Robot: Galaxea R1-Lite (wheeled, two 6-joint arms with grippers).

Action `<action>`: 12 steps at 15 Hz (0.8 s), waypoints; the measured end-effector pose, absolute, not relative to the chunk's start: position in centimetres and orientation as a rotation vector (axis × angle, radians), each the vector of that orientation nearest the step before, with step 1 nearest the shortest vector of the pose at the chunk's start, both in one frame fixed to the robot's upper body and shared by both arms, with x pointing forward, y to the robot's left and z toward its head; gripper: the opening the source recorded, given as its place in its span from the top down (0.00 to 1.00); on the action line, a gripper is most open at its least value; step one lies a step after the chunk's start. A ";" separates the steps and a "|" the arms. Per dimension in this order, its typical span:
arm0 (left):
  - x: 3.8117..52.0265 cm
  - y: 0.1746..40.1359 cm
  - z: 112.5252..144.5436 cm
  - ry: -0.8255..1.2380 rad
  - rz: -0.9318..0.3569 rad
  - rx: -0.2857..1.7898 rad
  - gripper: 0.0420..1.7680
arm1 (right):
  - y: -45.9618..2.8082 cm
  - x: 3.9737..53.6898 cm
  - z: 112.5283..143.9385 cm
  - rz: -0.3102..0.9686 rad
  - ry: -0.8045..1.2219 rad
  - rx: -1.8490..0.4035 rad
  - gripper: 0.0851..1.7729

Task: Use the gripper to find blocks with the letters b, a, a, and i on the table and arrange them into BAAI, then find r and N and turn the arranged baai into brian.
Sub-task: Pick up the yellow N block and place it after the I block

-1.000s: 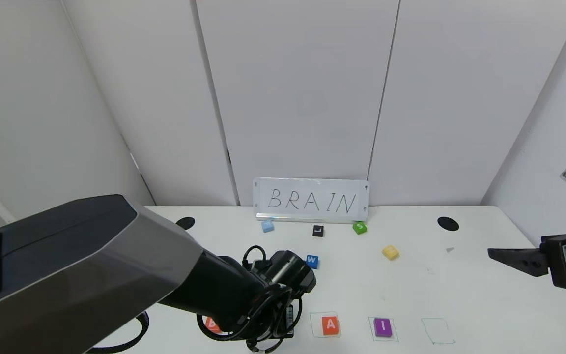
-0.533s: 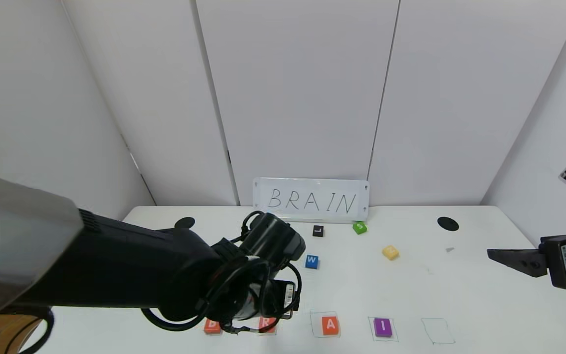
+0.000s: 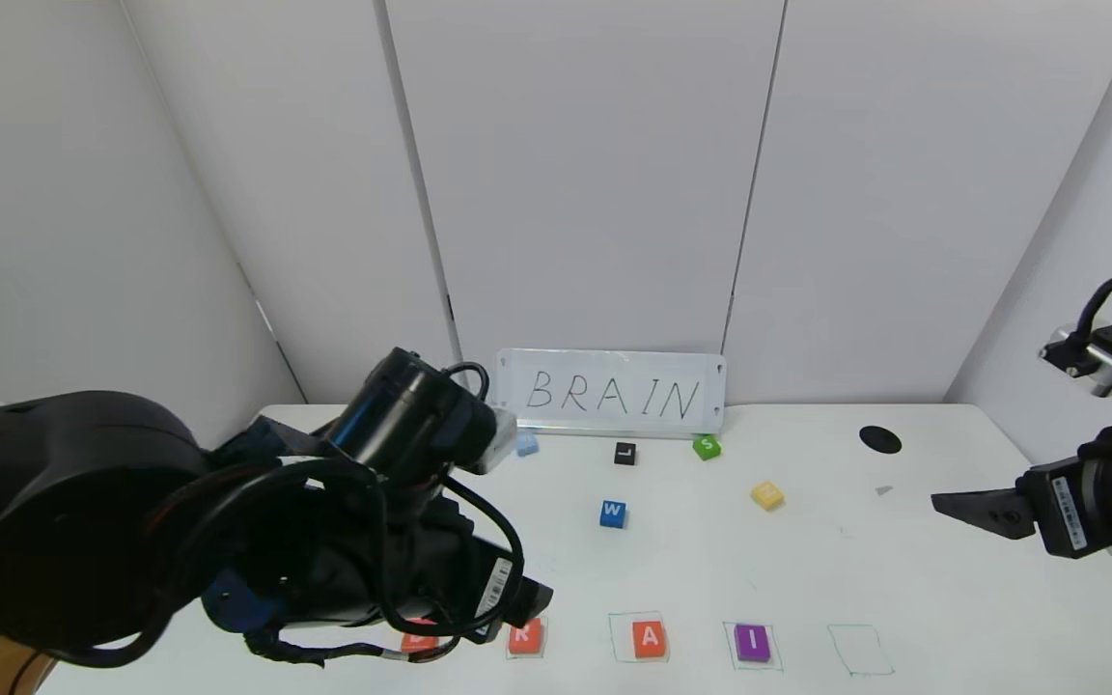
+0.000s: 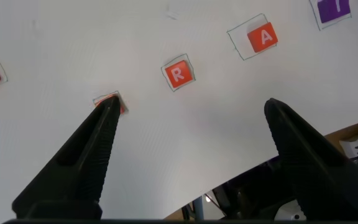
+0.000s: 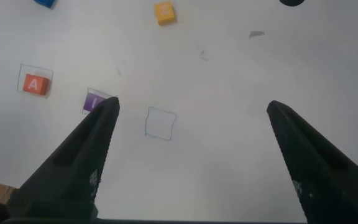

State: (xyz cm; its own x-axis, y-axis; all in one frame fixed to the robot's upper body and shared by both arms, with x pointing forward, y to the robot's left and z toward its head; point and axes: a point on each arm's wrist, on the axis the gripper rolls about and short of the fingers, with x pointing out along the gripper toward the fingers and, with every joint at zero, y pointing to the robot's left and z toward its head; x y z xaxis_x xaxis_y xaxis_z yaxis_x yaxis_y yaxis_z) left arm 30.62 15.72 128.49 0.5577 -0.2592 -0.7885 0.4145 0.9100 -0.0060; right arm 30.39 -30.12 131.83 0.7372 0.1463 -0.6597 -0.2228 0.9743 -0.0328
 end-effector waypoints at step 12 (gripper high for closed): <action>30.5 20.3 132.0 0.796 -0.438 0.106 0.04 | -28.0 39.8 130.4 0.389 0.904 -0.302 0.04</action>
State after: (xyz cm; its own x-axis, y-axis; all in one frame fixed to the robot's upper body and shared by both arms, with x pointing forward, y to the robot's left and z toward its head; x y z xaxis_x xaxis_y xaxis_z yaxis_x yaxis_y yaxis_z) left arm 30.51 20.35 132.03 0.6150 -0.3402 -0.7113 0.4189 0.9053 -0.0708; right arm 39.83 -27.98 130.43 0.5571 0.1992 -0.8062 -0.4491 0.8889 -0.0907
